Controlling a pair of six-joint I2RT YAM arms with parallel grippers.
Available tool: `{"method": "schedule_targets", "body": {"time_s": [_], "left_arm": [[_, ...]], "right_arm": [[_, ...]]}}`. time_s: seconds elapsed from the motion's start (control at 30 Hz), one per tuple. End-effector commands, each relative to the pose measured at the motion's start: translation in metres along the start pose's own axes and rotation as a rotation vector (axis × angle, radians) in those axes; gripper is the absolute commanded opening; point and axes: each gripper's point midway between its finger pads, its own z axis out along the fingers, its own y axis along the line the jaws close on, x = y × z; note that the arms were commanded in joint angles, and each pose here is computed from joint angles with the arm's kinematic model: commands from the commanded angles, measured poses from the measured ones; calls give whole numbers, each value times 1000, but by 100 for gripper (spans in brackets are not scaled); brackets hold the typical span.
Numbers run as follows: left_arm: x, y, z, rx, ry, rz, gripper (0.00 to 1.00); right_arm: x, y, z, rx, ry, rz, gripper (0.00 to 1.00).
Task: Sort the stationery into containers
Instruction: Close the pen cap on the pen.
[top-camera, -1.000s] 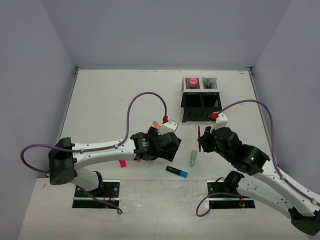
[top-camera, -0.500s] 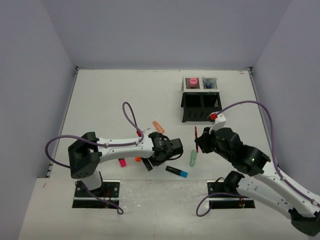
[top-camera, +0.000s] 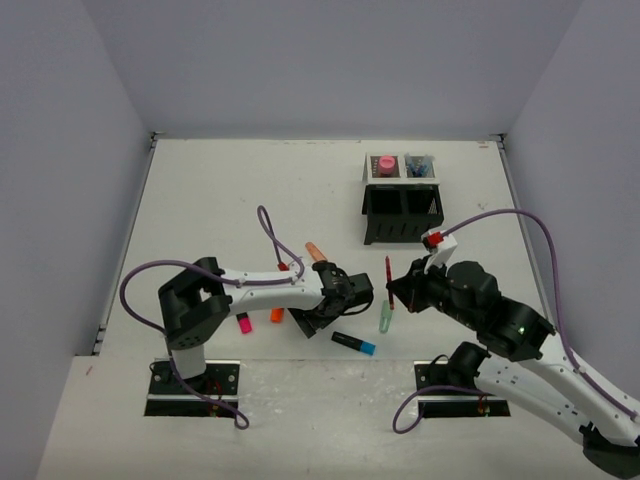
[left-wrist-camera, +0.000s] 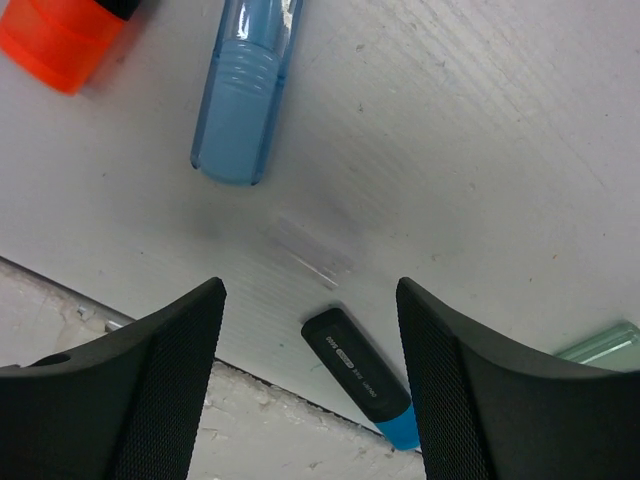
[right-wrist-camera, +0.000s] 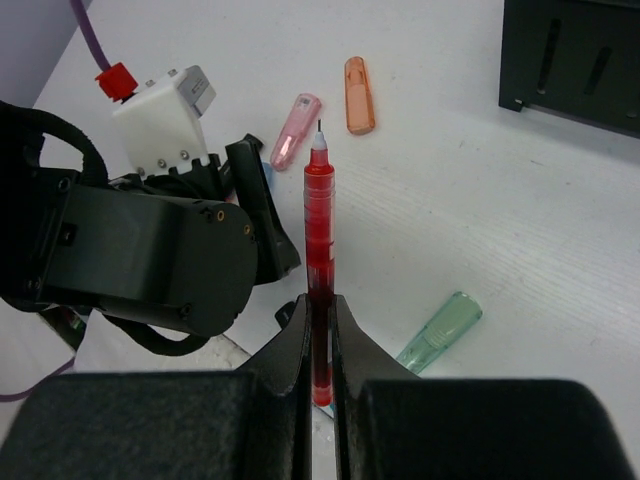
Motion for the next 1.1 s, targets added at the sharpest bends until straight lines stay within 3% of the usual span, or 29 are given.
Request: {"method": "schedule_targets", "body": {"time_s": [0.0,0.5,0.67,1.07], "left_arm": [[5,-20,8,18,16,-221,71],[13,-1,38,-38,41,-227,56],[19,0,41,-45,66,-206,36],[16,9,46,-23,71,-139,17]], "right_arm": [[-4,11,-1,-60,-12,-19,0],[0,17,0,-97,16,-34,0],[1,17,2,-92,23,-38,0],[-1,18,1,-96,25,-42,0]]}}
